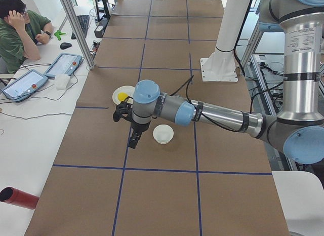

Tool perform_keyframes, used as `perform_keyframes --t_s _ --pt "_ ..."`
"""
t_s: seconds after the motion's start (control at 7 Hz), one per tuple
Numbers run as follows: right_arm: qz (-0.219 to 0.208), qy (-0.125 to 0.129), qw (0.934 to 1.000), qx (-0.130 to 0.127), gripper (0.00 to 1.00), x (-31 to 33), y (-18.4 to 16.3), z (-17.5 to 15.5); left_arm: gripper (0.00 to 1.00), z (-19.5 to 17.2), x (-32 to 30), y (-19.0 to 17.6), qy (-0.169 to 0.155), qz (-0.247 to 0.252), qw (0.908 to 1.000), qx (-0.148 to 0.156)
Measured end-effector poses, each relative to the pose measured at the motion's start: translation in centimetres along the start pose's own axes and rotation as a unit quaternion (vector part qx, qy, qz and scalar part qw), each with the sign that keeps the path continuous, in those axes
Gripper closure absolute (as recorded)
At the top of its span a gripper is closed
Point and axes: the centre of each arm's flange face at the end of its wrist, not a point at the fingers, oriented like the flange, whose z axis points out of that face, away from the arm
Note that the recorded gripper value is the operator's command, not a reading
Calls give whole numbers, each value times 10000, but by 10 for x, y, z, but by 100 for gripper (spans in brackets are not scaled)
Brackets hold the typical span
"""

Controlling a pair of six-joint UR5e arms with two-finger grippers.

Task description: Move lemon from plate to bowl

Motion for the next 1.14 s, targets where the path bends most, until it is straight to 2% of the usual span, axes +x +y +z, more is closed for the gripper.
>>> perform_keyframes --t_s 0.29,0.71,0.86,1.14 --pt "1 0 10000 0 0 0 0 0 0 22 59 -78 71 287 9996 39" --pt "1 0 10000 0 0 0 0 0 0 94 193 -188 154 270 9994 -143" --pt "2 0 10000 0 0 0 0 0 0 115 232 -211 206 196 9994 -177" --pt "2 0 10000 0 0 0 0 0 0 164 280 -233 279 81 9996 -10"
